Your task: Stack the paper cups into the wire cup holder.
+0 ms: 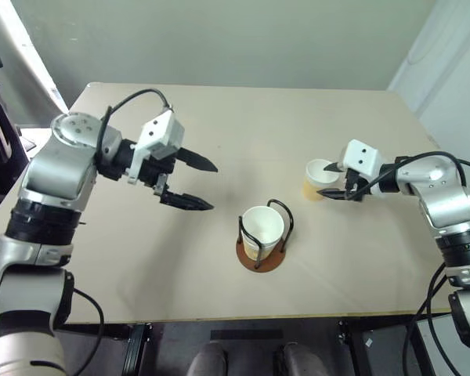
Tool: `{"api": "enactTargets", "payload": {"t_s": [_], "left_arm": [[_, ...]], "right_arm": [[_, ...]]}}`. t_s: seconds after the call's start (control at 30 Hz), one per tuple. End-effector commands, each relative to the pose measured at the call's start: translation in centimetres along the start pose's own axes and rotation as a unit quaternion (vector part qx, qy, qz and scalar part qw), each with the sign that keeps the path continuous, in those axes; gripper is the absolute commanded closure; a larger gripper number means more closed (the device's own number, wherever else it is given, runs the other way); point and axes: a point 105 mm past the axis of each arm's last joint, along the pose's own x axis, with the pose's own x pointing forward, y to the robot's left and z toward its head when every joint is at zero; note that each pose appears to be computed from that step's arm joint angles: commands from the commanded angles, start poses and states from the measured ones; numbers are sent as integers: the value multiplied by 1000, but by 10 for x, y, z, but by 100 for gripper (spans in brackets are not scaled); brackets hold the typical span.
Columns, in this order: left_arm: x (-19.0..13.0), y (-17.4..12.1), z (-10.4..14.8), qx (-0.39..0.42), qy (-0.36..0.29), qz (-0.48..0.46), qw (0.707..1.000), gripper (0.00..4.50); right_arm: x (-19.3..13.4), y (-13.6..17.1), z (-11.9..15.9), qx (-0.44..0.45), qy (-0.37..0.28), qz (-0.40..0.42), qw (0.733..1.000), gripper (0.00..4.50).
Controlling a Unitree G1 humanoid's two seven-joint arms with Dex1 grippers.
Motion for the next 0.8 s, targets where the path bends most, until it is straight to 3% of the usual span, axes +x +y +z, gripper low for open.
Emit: {"api": "enactTargets", "payload": {"t_s": [0.03,0.2,0.3,0.53,0.8], "left_arm": [[-8,-11,11,31,6,-4,1000,6],[-11,-14,8,22,10,10,1000,6],[-13,-14,7,19,14,18,1000,0],[-15,-13,4,19,17,27,999,0],[-14,-11,5,22,15,27,999,0]], "right_arm": [[-1,-3,13,-26,-10,-1,1000,147],[3,-2,14,-30,-8,7,999,147],[6,-4,12,-40,0,6,999,204],[11,-7,7,-62,22,6,998,446],[12,-7,7,-68,23,11,997,446]]}}
